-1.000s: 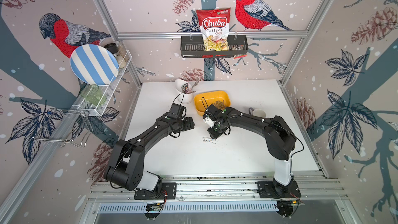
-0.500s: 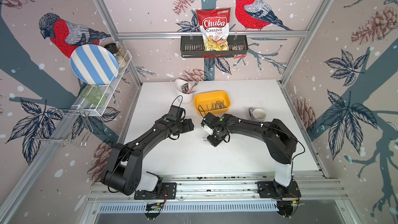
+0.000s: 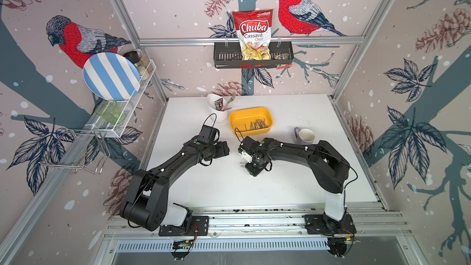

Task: Put the nails on the desktop into the storage box
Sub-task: Pick up the nail from the center of the board.

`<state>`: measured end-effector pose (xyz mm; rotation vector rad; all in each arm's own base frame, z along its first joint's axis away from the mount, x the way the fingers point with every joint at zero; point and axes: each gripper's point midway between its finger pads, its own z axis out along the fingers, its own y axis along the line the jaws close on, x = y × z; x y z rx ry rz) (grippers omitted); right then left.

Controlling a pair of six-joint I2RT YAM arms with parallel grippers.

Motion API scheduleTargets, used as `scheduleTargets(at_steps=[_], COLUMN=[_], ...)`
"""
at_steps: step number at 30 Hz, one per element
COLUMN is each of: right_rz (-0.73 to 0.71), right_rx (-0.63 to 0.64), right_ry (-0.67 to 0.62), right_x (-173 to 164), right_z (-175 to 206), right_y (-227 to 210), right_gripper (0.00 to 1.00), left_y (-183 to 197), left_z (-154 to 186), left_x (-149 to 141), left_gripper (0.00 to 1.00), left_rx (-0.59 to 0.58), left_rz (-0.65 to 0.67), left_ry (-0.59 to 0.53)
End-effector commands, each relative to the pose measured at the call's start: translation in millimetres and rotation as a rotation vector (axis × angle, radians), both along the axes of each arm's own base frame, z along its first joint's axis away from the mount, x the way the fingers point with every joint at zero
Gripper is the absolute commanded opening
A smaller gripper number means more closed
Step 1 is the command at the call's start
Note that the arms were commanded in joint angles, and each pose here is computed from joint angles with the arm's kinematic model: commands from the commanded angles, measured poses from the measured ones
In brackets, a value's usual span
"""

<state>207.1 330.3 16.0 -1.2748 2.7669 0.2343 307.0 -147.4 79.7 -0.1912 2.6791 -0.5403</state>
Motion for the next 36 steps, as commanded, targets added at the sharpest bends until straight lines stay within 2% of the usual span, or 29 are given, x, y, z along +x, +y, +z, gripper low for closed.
scheduleTargets(at_steps=[1, 7, 15, 36], right_rz=[-0.011, -0.022, -0.025, -0.005], right_rx=[-0.017, -0.061, -0.045, -0.009], right_ry=[0.003, -0.025, -0.052, -0.039], right_x=[1, 4, 4, 22], right_z=[-6, -5, 15, -10], right_y=[-1, -12, -16, 4], right_gripper=[0.36, 0.36, 0.35, 0.35], left_y=[5, 6, 5, 12], left_z=[0, -2, -4, -2], left_x=[-1, -2, -2, -10], left_gripper=[0.84, 0.84, 0.84, 0.84], left_rx=[0.018, 0.022, 0.016, 0.026], left_rz=[0.004, 0.005, 0.010, 0.037], left_ry=[0.000, 0.002, 0.004, 0.003])
